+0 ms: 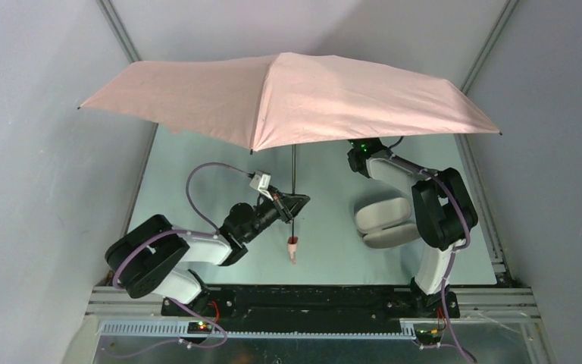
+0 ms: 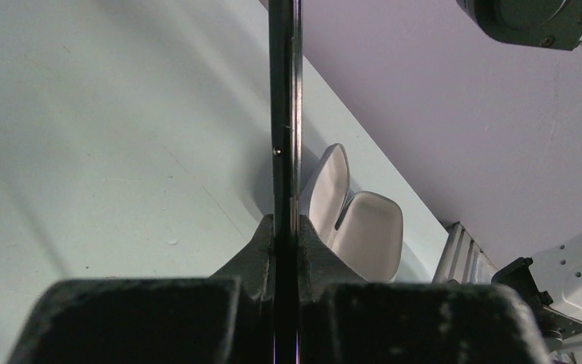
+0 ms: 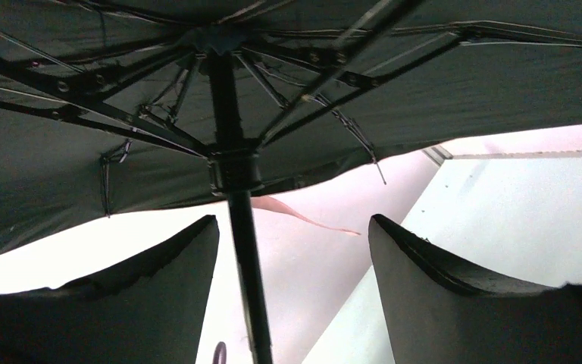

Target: Put away the umbrella

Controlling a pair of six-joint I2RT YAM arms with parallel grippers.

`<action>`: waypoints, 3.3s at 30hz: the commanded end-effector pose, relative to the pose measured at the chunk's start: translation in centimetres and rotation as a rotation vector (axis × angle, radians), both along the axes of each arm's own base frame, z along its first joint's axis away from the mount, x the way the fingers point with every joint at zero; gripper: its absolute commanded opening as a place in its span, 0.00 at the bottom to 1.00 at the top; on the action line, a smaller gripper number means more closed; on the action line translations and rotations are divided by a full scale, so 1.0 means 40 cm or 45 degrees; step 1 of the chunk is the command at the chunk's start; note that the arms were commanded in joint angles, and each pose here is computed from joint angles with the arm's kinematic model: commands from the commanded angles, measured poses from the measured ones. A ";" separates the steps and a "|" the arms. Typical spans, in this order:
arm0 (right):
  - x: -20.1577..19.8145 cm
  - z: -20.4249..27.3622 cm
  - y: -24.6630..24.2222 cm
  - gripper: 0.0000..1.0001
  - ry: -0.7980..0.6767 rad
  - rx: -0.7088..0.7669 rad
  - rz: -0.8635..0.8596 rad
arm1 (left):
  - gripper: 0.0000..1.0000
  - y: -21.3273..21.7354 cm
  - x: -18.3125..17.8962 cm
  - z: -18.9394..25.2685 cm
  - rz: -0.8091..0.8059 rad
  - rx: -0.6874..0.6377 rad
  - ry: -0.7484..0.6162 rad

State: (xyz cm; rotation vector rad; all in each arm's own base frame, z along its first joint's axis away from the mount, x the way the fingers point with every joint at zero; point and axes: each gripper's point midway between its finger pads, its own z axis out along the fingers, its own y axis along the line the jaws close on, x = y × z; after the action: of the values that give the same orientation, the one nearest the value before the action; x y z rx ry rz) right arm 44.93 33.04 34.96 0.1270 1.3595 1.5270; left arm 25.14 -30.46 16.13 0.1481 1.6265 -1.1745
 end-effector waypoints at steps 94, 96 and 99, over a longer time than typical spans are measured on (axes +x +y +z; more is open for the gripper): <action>-0.494 -0.240 0.086 0.01 0.025 -0.534 0.378 | 0.00 0.064 -0.123 0.683 -0.069 -0.367 -0.368; -0.484 -0.221 0.071 0.18 0.029 -0.501 0.370 | 0.00 0.060 -0.123 0.669 -0.079 -0.369 -0.340; -0.475 -0.189 0.050 0.54 0.024 -0.454 0.358 | 0.00 0.059 -0.121 0.656 -0.080 -0.377 -0.304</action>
State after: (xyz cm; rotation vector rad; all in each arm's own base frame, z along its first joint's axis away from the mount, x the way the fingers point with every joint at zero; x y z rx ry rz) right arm 25.48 35.88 32.07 -0.3039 1.5098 1.5278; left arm 23.42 -28.94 29.43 0.1282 1.6392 -1.1542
